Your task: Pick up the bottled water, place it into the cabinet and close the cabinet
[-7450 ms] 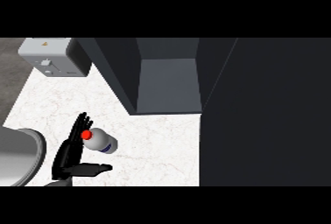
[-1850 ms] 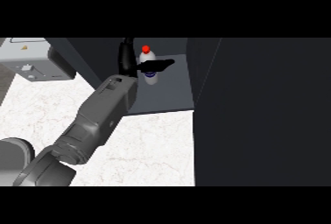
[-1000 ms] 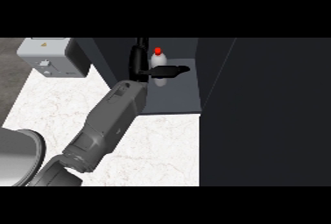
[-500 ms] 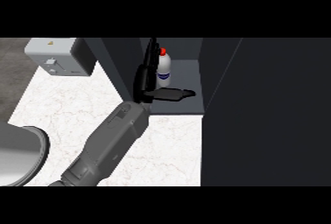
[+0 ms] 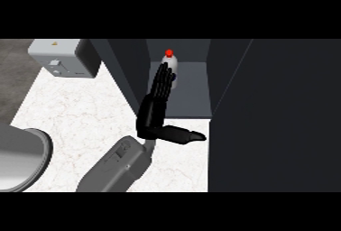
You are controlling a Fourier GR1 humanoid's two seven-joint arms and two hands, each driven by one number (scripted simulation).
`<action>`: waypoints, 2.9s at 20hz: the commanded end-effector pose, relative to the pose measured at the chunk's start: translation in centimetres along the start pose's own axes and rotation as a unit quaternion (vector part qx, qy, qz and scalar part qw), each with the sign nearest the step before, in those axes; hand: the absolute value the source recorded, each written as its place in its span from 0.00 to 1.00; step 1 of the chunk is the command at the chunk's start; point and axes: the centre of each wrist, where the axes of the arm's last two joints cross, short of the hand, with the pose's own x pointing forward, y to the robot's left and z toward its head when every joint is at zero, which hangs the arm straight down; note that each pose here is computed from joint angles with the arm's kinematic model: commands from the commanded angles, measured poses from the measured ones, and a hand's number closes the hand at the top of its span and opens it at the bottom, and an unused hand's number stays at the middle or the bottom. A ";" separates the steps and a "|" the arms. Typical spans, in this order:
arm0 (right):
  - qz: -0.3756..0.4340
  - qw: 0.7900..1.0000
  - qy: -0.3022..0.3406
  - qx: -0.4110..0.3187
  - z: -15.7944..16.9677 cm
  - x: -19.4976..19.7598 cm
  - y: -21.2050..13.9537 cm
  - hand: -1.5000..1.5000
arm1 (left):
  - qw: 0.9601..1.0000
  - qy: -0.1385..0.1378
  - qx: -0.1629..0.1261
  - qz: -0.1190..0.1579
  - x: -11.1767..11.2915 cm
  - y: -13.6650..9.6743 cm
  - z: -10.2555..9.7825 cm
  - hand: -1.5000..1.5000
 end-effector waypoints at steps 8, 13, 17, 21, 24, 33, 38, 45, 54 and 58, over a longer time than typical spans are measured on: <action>0.067 0.982 0.035 0.173 0.2 3.3 0.1 1.00 | 0.999 0.025 -0.009 0.021 2.7 2.6 7.5 1.00; 0.065 0.969 0.027 0.235 0.1 5.1 0.9 1.00 | 1.000 0.012 0.017 0.011 6.1 4.7 9.5 0.00; 0.081 0.957 -0.001 0.279 -0.1 6.3 2.2 1.00 | 0.999 0.006 0.044 -0.002 6.9 6.1 12.3 0.00; 0.078 0.949 -0.001 0.306 -0.4 5.8 3.0 1.00 | 0.997 -0.007 0.072 0.020 9.3 8.6 13.2 0.00; 0.046 0.935 0.021 0.350 -0.3 6.4 4.3 1.00 | 0.997 -0.001 0.077 0.024 9.6 10.2 14.9 0.00; 0.049 0.900 0.000 0.432 -1.6 6.0 5.8 1.00 | 0.995 0.009 0.093 0.039 12.9 12.5 16.6 0.00; -0.018 0.915 0.008 0.404 -1.4 5.1 7.2 1.00 | 0.995 0.009 0.091 0.029 14.1 14.3 17.9 0.00; -0.099 0.921 -0.011 0.377 -1.7 3.7 8.5 1.00 | 0.997 0.003 0.066 0.042 15.4 15.0 18.6 0.00; -0.063 0.916 0.005 0.395 -3.1 2.8 8.4 1.00 | 0.998 0.000 0.030 0.047 16.8 15.9 18.1 0.00; -0.031 0.909 0.016 0.414 -3.8 2.3 8.1 1.00 | 0.999 0.008 0.014 0.041 17.1 16.6 18.1 0.00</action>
